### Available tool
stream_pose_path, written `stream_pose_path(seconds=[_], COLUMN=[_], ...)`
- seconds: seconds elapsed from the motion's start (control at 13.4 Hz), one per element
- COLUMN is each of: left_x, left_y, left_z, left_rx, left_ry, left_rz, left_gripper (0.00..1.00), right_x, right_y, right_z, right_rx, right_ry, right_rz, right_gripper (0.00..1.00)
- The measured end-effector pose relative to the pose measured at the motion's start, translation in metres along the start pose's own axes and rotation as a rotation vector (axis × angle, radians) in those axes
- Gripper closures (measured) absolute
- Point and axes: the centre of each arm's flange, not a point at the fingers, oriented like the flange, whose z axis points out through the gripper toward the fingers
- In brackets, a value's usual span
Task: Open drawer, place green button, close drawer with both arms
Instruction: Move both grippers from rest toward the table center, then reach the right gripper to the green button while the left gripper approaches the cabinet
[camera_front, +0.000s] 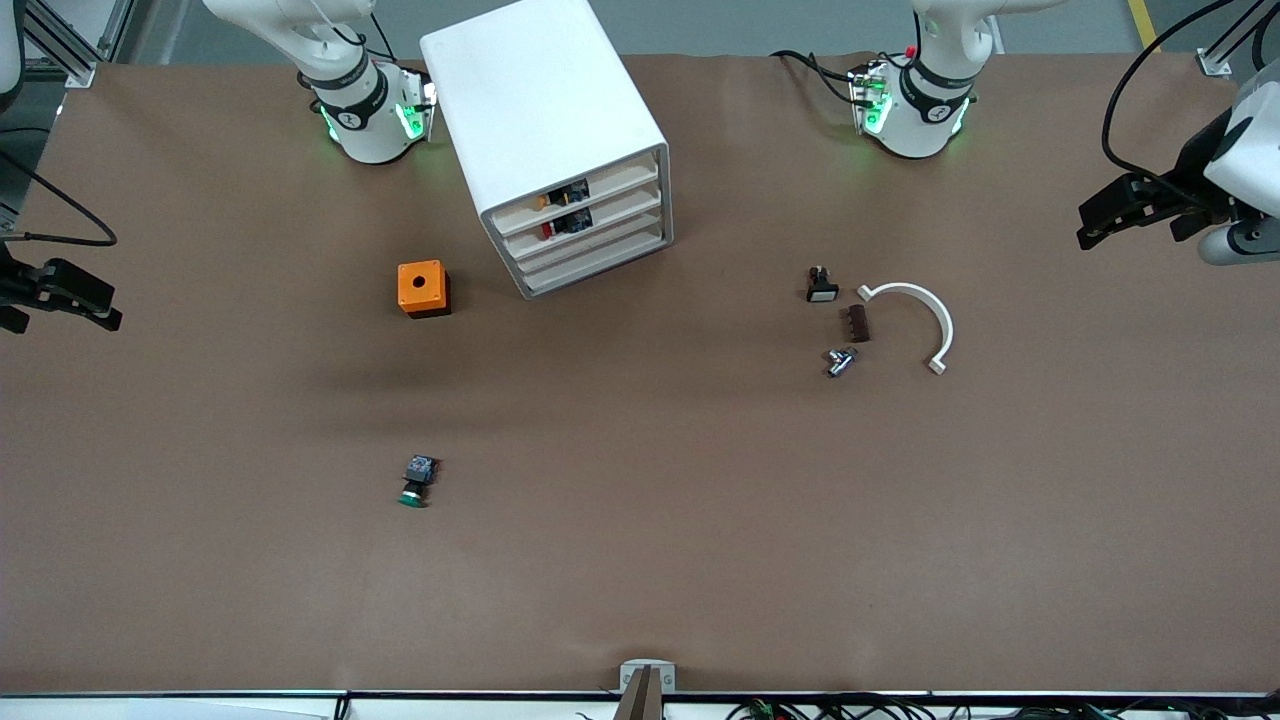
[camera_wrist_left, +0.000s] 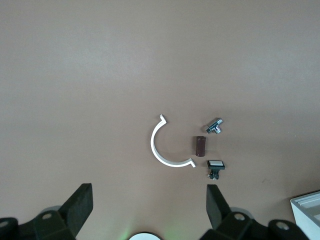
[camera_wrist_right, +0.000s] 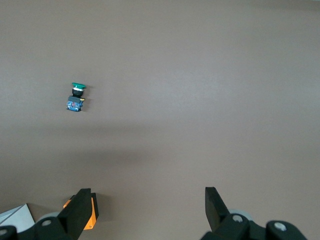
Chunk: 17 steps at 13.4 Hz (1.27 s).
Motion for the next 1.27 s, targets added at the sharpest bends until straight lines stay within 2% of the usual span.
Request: stream_pose_path(seconds=[0.45,0.75,0.97,1.27], left_x=[0.004,0.03,0.047,0.059], left_y=[0.004,0.022,0.069,0.142], left_z=[0.01,0.068,0.111,0.174], left_rx=[0.002,0.004,0.005,0.021], left_ry=[-0.028,-0.135,-0.169,-0.189], left_rz=[0.008,0.042,0.089,-0.055], left_gripper=[0.0,0.0,0.0,0.0], right_x=[0.0,0.004,0.008,0.033], right_y=[0.0,-0.006,-0.021,-0.061], right_z=[0.0,-0.002,0.004,0.054], right_rx=[0.0,-0.002,0.001,0.048], right_ry=[0.0,0.027,0.023,-0.008], right_rz=[-0.001,-0.012,-0.038,-0.086], right_gripper=[0.0,0.0,0.0,0.0])
